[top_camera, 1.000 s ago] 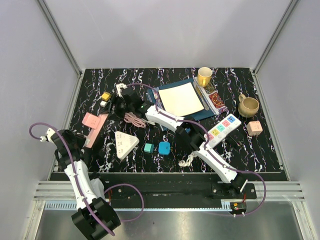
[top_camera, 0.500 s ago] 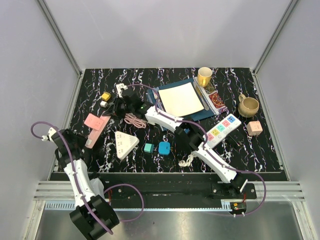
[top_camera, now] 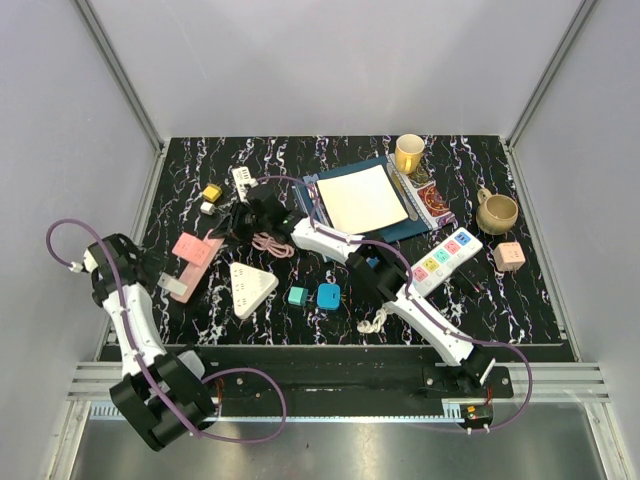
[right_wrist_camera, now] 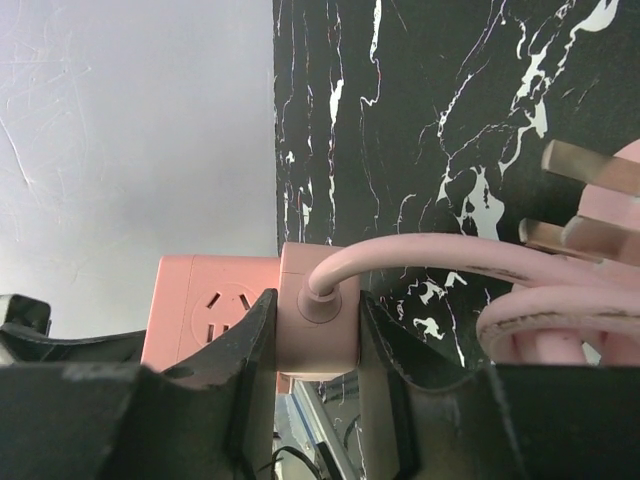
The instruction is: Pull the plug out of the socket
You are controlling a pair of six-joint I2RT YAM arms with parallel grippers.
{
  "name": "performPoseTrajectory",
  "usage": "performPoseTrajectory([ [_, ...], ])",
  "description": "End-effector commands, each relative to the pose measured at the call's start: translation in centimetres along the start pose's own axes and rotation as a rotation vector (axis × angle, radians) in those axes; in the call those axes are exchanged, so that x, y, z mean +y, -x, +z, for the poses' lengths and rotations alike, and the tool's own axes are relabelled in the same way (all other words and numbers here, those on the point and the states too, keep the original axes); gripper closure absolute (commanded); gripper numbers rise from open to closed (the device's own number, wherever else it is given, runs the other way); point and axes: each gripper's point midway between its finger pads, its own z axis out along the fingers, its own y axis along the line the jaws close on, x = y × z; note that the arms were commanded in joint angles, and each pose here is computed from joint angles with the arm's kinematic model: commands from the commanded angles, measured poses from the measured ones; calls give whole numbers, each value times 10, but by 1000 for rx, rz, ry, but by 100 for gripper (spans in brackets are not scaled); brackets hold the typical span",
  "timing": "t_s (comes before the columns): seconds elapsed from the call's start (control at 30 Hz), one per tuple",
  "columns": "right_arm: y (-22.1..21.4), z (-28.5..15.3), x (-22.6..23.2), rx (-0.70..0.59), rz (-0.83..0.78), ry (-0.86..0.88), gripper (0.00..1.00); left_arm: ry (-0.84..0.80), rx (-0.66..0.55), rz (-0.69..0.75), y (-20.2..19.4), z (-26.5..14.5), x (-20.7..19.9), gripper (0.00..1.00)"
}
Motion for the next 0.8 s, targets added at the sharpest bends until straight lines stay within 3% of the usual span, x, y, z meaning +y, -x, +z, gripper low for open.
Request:
performPoseTrajectory([
  [0.0, 2, -7, 9, -1, -93, 29, 100, 181, 29, -47, -2, -8, 26, 18],
  [0.27, 2, -7, 11, -8, -199, 71, 100, 222, 60, -81, -11, -9, 33, 23],
  [0.43, -3, -3, 4, 11, -206, 86, 100, 209, 114, -89, -20, 1, 30, 33],
  [0.77, -3, -2, -4, 6, -210, 73, 100, 141, 168, -55, -19, 8, 10, 27],
])
